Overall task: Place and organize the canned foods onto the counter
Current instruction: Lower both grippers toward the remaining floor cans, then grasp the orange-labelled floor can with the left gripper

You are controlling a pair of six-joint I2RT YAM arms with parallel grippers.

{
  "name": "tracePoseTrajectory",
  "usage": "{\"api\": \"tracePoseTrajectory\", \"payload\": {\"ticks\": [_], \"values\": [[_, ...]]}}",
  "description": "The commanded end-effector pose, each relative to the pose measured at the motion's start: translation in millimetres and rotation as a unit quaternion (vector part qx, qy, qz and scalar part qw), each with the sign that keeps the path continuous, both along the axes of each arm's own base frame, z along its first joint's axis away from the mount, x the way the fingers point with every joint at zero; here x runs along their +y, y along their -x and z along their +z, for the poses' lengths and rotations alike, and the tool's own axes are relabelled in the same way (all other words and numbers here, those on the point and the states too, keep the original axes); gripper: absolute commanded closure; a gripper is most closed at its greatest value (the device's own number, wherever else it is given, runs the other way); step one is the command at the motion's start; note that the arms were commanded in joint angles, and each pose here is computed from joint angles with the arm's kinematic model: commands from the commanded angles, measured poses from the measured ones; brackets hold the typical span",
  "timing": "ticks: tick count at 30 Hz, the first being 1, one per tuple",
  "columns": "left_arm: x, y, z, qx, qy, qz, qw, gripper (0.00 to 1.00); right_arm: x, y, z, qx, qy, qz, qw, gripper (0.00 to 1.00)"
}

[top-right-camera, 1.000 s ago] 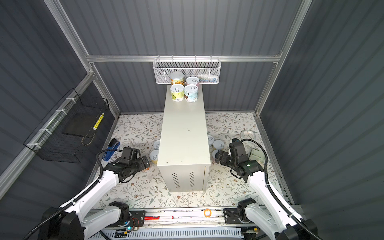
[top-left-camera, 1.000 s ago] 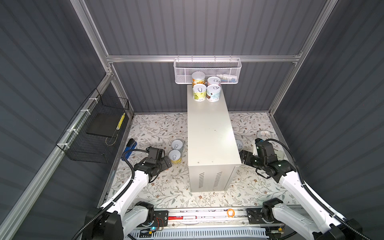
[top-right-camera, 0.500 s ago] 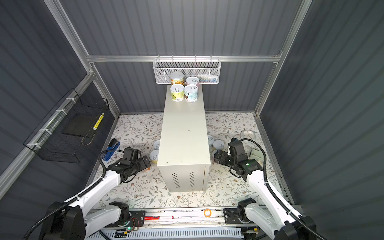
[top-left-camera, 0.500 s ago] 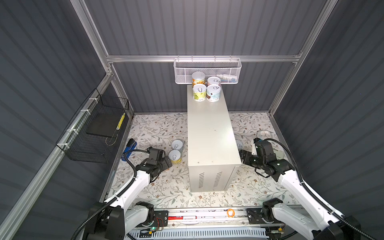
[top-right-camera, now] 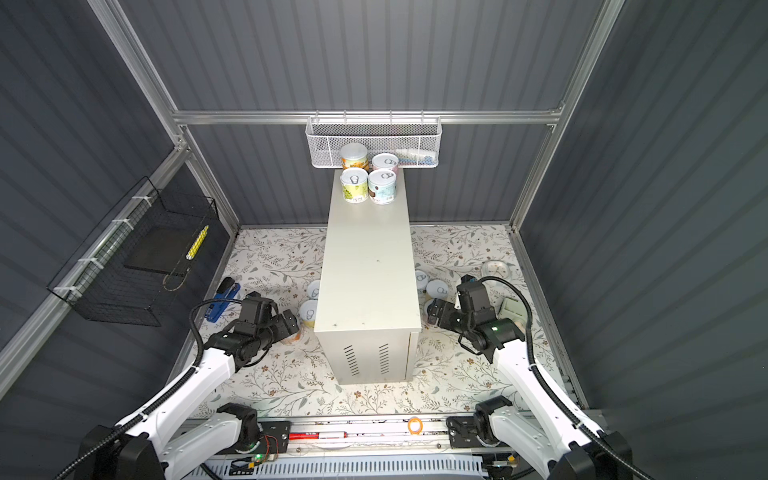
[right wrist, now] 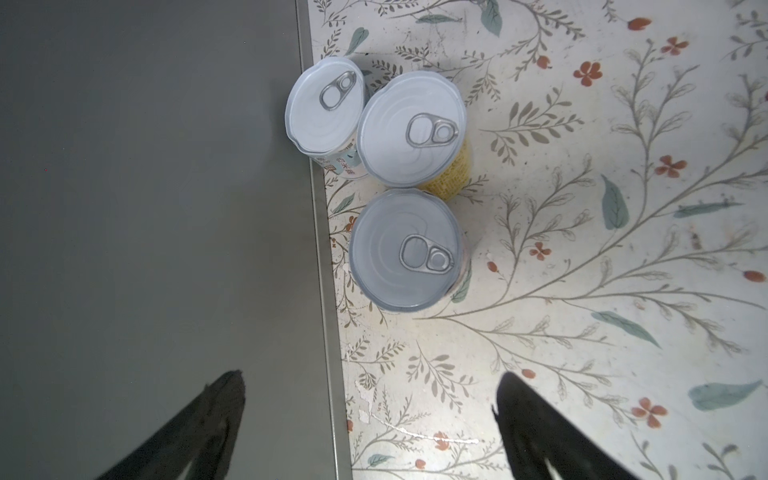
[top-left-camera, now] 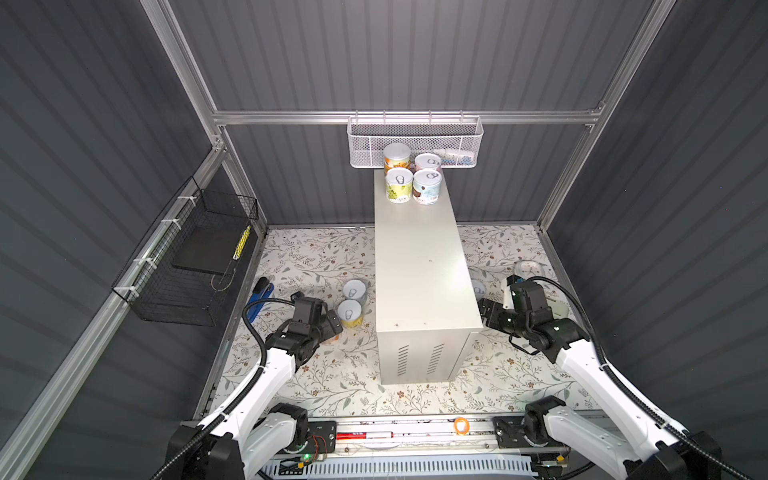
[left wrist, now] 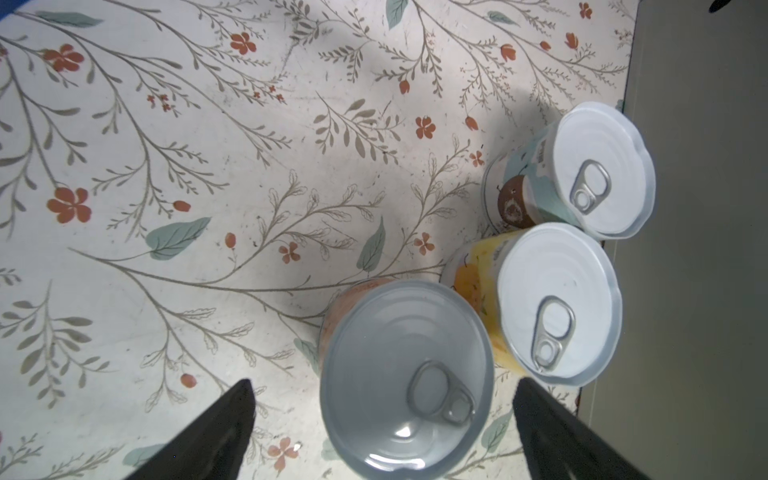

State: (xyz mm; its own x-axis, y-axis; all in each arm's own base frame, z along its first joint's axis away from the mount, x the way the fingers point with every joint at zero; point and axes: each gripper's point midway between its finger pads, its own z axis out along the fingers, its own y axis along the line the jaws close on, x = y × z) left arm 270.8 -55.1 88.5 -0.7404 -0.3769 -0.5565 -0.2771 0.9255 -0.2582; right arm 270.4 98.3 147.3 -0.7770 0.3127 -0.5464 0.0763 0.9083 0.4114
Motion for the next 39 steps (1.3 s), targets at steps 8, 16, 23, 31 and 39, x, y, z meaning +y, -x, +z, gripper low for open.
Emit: {"api": "tracePoseTrajectory", "payload": {"ticks": [8,16,23,31,39], "values": [[-12.2,-5.1,-16.1,0.019,0.008,-0.029,0.999,0.03,1.9,-3.3,6.7,-0.008,-0.007,-0.001,1.000,0.05],[4.1,-0.2,-33.1,0.047,-0.027,0.007,0.999,0.08,0.9,-3.0,3.7,-0.006,-0.004,0.000,1.000,0.05],[8.0,-5.9,-41.8,0.062,-0.047,0.017,0.997,0.09,1.8,-4.4,1.0,-0.005,-0.003,0.002,1.000,0.04],[7.5,-10.3,-56.6,0.110,-0.066,0.015,0.992,0.10,2.7,-5.4,0.6,-0.009,-0.004,0.005,1.000,0.04],[11.4,-11.8,-55.1,0.106,-0.072,0.027,0.991,0.19,3.9,-5.3,-2.5,-0.011,0.001,0.015,1.000,0.04]]}}
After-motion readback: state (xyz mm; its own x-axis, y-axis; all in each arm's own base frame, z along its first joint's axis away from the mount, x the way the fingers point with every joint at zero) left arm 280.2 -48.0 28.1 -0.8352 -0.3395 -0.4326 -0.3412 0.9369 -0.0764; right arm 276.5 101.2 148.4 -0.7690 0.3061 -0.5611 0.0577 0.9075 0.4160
